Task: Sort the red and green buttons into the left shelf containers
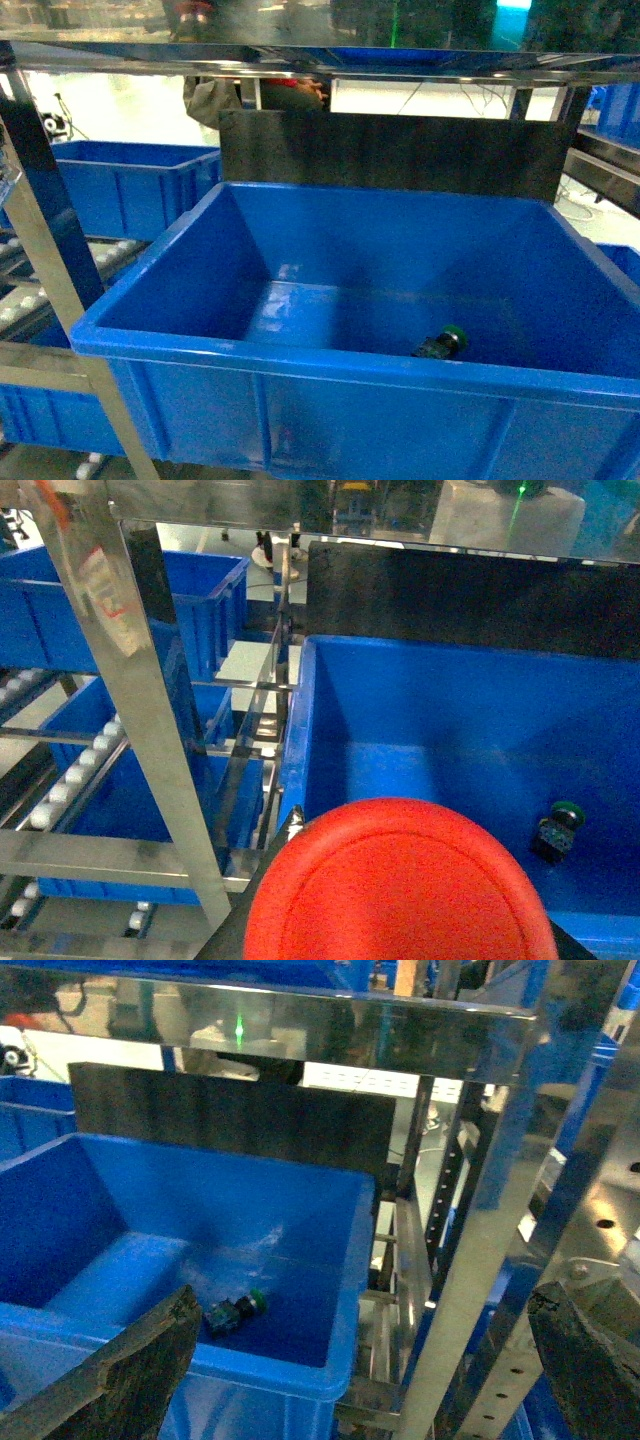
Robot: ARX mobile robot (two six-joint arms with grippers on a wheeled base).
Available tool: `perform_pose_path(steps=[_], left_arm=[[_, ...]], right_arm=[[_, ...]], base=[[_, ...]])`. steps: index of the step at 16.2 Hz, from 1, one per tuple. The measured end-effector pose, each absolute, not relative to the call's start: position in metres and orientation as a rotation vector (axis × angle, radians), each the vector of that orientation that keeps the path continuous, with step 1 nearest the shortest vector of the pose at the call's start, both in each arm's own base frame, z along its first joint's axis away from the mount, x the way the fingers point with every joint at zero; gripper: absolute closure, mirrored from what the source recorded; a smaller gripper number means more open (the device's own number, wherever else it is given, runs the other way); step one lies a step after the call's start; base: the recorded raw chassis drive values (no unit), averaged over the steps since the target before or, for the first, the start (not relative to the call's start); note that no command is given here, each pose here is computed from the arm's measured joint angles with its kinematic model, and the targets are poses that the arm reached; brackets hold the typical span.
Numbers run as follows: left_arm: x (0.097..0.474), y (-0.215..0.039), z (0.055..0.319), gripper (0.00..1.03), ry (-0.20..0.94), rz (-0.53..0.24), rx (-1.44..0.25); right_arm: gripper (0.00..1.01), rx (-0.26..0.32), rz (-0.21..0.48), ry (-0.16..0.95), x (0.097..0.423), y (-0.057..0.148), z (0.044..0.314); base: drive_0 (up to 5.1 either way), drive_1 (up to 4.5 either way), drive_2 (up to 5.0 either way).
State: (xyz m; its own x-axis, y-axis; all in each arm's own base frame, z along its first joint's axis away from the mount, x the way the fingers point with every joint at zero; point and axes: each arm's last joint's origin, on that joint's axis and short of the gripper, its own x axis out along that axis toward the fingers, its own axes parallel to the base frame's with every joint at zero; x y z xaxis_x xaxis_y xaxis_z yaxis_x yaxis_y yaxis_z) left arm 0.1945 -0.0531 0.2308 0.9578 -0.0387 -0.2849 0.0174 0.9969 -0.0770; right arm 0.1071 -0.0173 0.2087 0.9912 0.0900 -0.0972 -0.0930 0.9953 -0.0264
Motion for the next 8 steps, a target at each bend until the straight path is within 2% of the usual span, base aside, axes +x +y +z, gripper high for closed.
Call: perform_pose_path(steps=[8], left_arm=[[0.1944, -0.0531, 0.2304, 0.79, 0.295, -0.028, -0.074]], right_arm=[[0.03, -0.038, 0.103, 0.108, 0.1078, -0.017, 0.2074]], base=[[0.0, 0.0, 0.0]])
